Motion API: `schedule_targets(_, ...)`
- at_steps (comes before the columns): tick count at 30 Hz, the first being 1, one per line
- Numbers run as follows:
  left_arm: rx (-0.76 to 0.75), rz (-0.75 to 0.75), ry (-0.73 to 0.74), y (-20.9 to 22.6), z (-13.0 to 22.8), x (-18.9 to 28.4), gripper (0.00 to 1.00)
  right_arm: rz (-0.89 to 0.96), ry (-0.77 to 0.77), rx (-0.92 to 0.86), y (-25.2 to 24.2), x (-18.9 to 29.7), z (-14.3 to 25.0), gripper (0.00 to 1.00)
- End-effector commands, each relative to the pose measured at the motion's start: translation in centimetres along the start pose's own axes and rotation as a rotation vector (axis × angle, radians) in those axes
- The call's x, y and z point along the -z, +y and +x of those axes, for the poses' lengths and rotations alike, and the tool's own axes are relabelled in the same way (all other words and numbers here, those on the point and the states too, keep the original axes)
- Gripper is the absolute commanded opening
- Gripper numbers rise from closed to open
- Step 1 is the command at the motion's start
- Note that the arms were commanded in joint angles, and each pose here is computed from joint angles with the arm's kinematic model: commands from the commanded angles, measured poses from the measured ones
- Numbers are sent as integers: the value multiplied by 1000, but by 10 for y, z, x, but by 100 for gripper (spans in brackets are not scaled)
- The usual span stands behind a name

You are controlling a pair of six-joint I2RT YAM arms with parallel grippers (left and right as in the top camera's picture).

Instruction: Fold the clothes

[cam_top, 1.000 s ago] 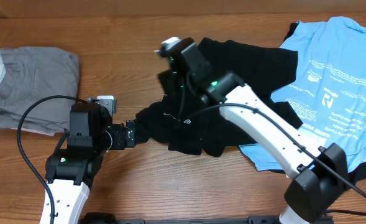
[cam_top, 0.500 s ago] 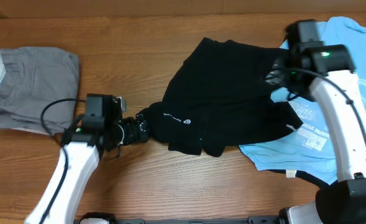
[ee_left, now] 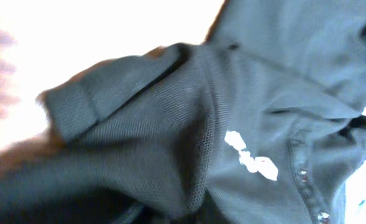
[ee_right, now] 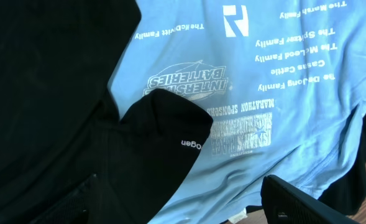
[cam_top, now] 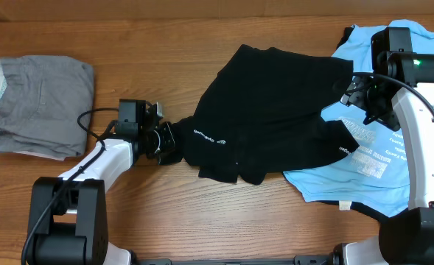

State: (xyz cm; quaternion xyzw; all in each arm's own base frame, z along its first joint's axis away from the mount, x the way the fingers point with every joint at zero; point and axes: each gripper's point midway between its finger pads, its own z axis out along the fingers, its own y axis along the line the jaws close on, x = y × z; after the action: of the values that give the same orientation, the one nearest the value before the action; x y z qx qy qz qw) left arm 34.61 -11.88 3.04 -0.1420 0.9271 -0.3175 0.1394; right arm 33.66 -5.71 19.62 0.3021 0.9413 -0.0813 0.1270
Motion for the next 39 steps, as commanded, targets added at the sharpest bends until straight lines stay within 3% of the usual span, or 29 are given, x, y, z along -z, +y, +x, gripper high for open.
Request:
schedule_targets(1,-136,55,-153,-33,-56,33,4,-16,-17,7,-1,9,-1,87)
schedule_targets(5,-241,-2,-476,-67,-159,115,4,-115,37,146,17,6,10,88)
schedule_targets(8,-224,-107,-659,-68,-207,168,4,-123,55,163,19,2,13,87)
schedule_targets(9,-210,-144,-693,-64,-214,179,9,-123,55,163,19,1,13,87)
schedule_targets(11,-167,-220,-737,-50,-223,196,75,-128,45,162,21,-2,11,86)
schedule_targets(12,-163,-211,-722,-50,-221,195,100,-129,40,162,22,-4,10,85)
schedule_targets(15,-150,-152,-572,-52,-195,173,100,-144,21,184,27,-12,7,74)
schedule_targets(17,-119,-141,-428,-49,-165,151,100,-162,13,185,32,-21,6,44)
schedule_targets(18,-93,-156,-341,-45,-146,138,100,-216,18,224,44,-29,9,33)
schedule_targets(19,-77,-171,-282,-42,-133,129,100,-247,22,241,49,-33,12,31)
schedule_targets(23,-66,-209,-93,-44,-87,96,100,-339,68,264,66,-62,31,27)
schedule_targets(30,-247,-236,88,-64,-42,16,100,-481,193,312,93,-126,74,28)
schedule_targets(37,-110,-284,217,-36,-14,-39,100,-457,270,323,93,-159,90,29)
schedule_targets(39,-95,-290,249,-29,-8,-46,100,-425,286,331,88,-165,94,34)
